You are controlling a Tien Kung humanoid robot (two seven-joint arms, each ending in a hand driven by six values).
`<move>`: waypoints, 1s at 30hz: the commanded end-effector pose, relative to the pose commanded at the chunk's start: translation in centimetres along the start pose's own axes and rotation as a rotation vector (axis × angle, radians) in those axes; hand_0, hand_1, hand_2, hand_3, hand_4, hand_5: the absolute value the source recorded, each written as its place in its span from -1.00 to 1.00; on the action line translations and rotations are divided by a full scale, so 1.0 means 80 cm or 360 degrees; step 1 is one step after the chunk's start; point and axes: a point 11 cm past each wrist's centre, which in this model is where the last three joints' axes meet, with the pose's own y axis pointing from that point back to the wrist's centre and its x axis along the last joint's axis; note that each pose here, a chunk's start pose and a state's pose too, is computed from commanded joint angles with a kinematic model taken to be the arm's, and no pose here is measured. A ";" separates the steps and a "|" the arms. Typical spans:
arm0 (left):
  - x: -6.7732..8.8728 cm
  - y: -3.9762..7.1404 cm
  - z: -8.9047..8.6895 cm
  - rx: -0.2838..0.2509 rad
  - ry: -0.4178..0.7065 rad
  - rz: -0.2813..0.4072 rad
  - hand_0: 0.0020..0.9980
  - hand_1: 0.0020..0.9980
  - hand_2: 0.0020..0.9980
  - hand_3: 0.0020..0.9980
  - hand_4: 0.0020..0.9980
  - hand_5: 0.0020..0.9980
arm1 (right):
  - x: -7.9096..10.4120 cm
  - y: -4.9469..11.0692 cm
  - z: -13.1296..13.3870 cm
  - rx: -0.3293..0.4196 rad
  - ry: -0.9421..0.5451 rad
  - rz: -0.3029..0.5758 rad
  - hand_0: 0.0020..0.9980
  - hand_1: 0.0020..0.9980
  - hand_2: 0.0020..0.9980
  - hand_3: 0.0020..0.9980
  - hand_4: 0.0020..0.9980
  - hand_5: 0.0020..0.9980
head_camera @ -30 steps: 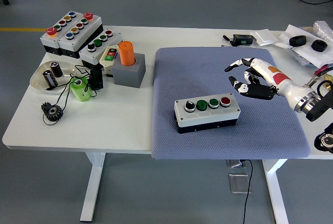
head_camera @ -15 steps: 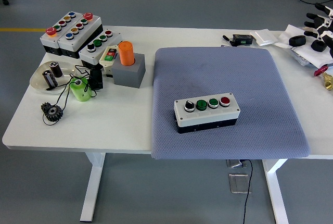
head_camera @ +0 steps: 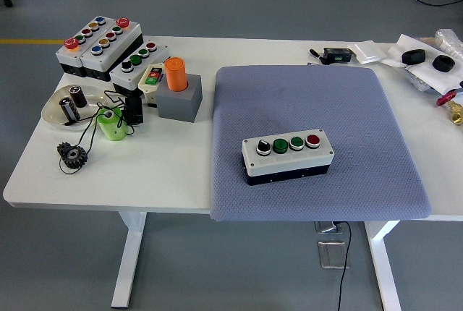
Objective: Pick up the button,place it on the desk,press the button,press the button
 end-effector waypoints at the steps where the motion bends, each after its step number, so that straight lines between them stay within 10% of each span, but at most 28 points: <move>1: 0.000 0.000 0.000 0.0001 0.0000 0.0000 0.29 0.39 0.41 0.04 -0.40 1.00 | 0.001 0.000 0.002 -0.0003 0.0000 0.0002 0.59 0.54 0.64 0.65 0.16 0.13; 30: 0.005 -0.001 -0.017 0.0031 -0.0007 0.0006 0.29 0.39 0.40 0.04 -0.41 1.00 | 0.017 0.009 0.022 -0.0079 -0.0001 0.0051 0.58 0.53 0.63 0.62 0.12 0.10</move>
